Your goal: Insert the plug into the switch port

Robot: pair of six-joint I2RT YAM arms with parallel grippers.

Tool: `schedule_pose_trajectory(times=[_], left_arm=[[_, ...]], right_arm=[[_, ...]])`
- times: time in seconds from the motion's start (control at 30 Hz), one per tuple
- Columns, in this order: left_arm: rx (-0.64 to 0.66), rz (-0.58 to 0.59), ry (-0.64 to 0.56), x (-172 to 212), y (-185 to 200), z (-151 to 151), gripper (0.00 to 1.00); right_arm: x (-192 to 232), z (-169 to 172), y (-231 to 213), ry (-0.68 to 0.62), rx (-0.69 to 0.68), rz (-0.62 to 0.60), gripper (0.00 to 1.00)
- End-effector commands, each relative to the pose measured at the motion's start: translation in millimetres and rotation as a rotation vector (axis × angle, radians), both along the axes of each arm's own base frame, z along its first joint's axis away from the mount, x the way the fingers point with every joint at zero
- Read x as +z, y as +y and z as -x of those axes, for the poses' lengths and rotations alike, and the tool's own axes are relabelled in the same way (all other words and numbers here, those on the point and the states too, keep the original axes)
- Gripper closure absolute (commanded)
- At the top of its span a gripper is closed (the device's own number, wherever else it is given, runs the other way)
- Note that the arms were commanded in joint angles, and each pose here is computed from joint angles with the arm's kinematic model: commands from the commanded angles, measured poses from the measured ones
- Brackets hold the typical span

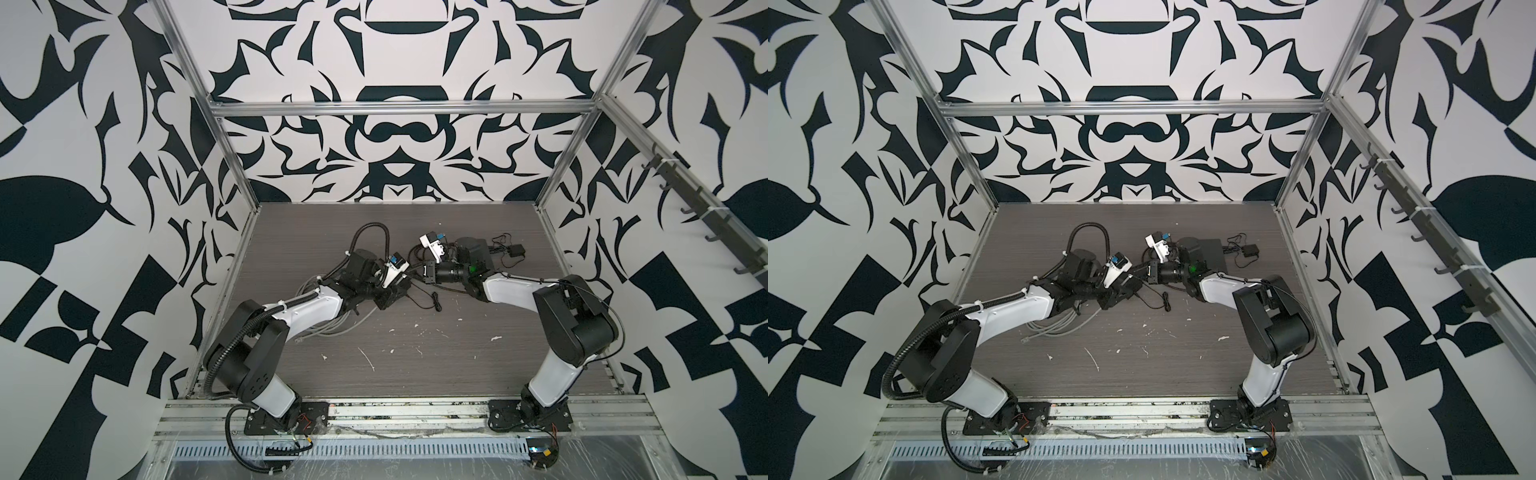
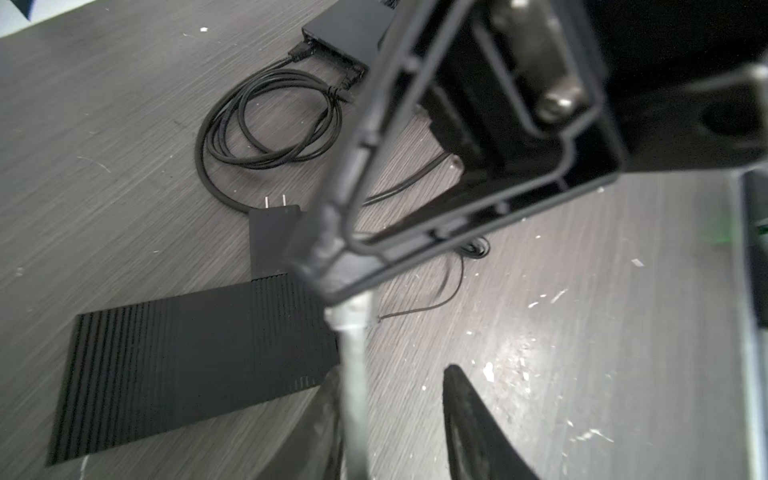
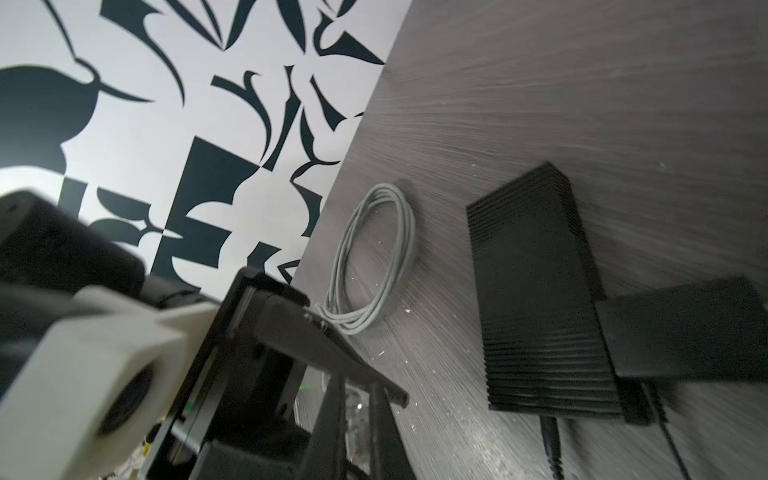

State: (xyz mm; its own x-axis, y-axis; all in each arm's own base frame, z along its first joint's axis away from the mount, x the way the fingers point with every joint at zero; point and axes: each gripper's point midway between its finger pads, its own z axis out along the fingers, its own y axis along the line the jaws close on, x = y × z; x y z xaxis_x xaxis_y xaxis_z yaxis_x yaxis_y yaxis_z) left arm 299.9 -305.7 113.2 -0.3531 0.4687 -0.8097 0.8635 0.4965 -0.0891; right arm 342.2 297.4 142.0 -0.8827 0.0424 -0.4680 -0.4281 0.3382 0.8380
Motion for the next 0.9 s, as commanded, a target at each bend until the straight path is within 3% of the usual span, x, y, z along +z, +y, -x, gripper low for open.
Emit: schedule_pose_trajectory(times=[0.0,0.3,0.87], left_arm=[[0.122,-0.040,-0.161,3,8,-26,0.58],[0.106,-0.015,-0.281,9,-2,-28,0.63],[0.023,0.003,-0.223,-1,-23,-20,0.66]], right_arm=[[-9,-7,-7,0.122,-0.113,0.024,0.92],[-11,-7,-14,0.177,-0.161,0.077,0.91],[-16,-9,-14,0.198,-0.183,0.066,0.90]])
